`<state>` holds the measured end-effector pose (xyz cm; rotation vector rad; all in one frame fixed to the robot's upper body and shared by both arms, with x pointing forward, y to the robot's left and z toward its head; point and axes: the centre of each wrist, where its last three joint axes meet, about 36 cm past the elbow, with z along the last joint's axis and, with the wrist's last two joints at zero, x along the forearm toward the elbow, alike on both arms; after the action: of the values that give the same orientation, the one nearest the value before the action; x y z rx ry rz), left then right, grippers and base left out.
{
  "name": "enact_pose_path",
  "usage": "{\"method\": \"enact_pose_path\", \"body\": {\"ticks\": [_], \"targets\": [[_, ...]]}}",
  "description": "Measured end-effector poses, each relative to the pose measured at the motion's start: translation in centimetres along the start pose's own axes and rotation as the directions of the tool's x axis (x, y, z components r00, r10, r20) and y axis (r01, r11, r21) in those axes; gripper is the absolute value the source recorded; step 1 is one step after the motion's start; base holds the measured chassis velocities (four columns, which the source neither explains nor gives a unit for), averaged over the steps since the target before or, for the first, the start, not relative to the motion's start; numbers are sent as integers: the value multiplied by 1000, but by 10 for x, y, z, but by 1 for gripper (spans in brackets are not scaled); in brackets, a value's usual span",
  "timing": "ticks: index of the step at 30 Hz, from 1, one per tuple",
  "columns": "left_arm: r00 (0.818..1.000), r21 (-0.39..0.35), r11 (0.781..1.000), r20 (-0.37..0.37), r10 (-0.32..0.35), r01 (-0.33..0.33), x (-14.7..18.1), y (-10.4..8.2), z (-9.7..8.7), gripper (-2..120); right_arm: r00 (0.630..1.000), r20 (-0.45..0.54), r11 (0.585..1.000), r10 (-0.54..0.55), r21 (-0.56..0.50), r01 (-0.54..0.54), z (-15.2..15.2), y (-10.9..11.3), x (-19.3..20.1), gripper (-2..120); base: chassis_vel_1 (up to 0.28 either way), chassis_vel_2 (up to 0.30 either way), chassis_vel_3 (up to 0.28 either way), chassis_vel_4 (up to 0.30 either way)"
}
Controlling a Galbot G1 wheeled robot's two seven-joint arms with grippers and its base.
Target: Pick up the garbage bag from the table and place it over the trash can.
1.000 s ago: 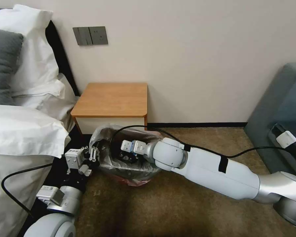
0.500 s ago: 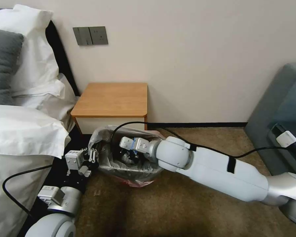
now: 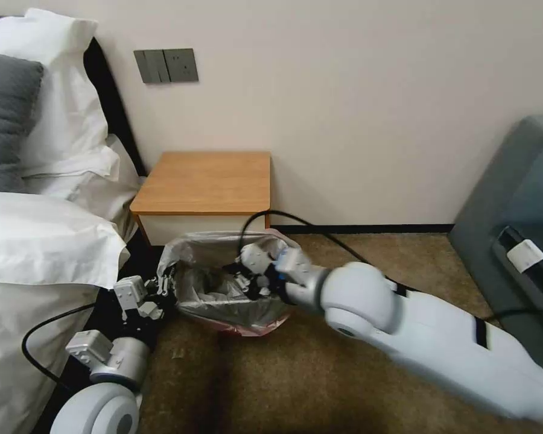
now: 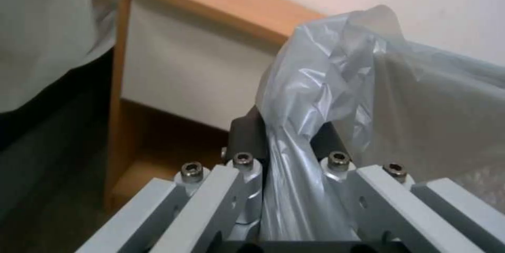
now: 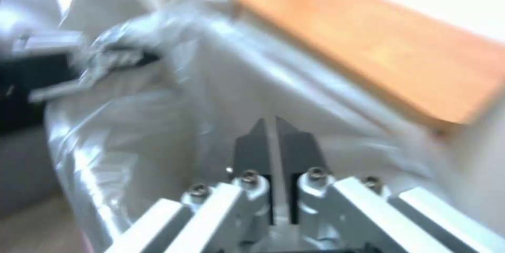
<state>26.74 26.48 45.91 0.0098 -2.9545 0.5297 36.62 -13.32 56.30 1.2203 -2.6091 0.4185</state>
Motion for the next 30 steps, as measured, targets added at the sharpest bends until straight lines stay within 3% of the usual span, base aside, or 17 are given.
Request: {"method": "enact_pose_path", "body": {"ticks": [2, 3, 6, 7, 11, 12, 14, 16, 23, 30], "targets": [[1000, -3, 1000, -23, -17, 17, 1, 1, 1, 9, 988, 24, 986, 155, -64, -154, 13, 15, 23, 17, 0, 0, 0, 0], [1000, -3, 1000, -23, -17, 17, 1, 1, 1, 9, 988, 24, 986, 155, -64, -154, 13, 15, 23, 17, 0, 0, 0, 0], [998, -3, 1000, -61, -27, 27, 4, 3, 7, 9, 942, 57, 936, 331, -148, -320, 27, 18, 50, 32, 0, 0, 0, 0], [998, -3, 1000, -61, -27, 27, 4, 3, 7, 9, 942, 57, 936, 331, -148, -320, 27, 18, 50, 32, 0, 0, 0, 0], [994, -1, 999, -106, -41, 41, 11, 4, 18, 9, 845, 112, 849, 522, -165, -503, 61, 29, 73, 51, 0, 0, 0, 0], [994, -1, 999, -106, -41, 41, 11, 4, 18, 9, 845, 112, 849, 522, -165, -503, 61, 29, 73, 51, 0, 0, 0, 0], [991, 0, 999, -126, -46, 46, 13, 2, 22, 9, 794, 105, 797, 599, -172, -579, 74, 38, 82, 59, 0, 0, 0, 0], [983, -6, 999, -179, -44, 44, 17, -6, 42, 9, 709, 67, 707, 702, -185, -683, 95, 46, 94, 78, 0, 0, 0, 0], [973, -7, 999, -228, -36, 36, 21, -23, 73, 9, 689, 62, 686, 722, -192, -702, 108, 49, 105, 99, 0, 0, 0, 0], [965, -17, 1000, -263, -22, 18, 28, -34, 90, 9, 677, 60, 672, 733, -213, -709, 107, 51, 103, 100, 0, 0, 0, 0]]}}
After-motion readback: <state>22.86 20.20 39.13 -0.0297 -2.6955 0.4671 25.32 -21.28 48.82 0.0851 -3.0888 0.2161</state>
